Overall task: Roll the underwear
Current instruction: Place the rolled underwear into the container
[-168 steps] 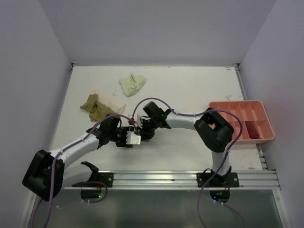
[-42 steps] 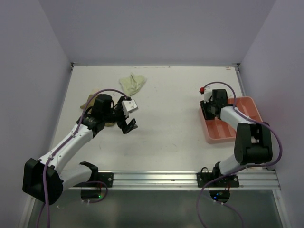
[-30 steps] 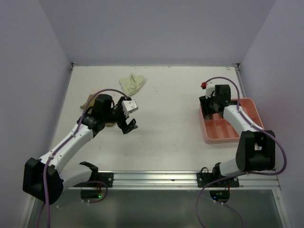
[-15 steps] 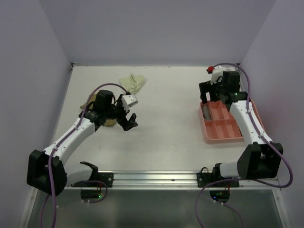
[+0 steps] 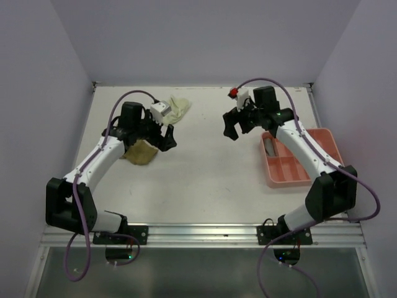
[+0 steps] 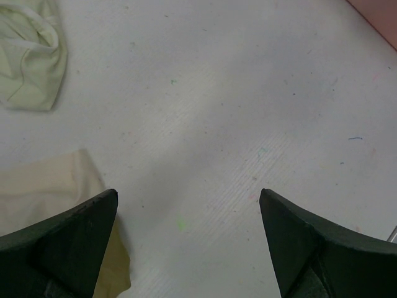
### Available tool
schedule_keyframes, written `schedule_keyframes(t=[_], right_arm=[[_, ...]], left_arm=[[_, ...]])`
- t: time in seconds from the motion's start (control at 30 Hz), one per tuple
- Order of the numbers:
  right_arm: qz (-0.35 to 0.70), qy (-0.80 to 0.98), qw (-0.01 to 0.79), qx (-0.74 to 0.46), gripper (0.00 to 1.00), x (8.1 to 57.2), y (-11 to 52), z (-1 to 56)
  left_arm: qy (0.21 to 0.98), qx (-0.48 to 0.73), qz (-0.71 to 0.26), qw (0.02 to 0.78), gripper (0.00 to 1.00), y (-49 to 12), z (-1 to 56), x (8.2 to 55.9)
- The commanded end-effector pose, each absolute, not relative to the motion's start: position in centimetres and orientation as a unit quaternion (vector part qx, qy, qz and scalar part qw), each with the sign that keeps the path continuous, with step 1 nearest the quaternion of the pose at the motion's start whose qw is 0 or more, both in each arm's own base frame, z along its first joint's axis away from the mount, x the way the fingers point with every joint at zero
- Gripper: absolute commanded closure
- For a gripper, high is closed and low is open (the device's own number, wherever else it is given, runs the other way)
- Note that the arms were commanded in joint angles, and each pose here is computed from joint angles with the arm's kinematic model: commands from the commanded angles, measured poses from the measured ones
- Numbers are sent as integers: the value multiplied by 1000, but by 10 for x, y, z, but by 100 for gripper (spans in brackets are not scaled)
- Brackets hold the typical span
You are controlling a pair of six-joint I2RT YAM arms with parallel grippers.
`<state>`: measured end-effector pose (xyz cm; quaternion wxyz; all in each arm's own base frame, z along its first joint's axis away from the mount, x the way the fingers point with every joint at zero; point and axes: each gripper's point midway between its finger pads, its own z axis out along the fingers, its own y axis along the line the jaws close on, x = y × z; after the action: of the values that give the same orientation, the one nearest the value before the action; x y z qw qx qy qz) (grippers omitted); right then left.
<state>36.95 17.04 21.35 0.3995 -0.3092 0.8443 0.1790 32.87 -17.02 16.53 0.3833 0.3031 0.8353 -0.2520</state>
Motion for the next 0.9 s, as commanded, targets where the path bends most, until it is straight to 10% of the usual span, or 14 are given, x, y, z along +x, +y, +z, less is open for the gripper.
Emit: schedule_keyframes(t=[0.0,0.57,0.87], right_arm=[[218,848,348,-334,1,348,205,180],[206,874,259,-357,1,344,232,101],[223,877,258,-337,1,374,254,83]], left_arm=[[858,262,-230,377,0,-157,158,342],[877,203,3,435,0,-40,138,420],[896,159,0,414,25,14,129,499]])
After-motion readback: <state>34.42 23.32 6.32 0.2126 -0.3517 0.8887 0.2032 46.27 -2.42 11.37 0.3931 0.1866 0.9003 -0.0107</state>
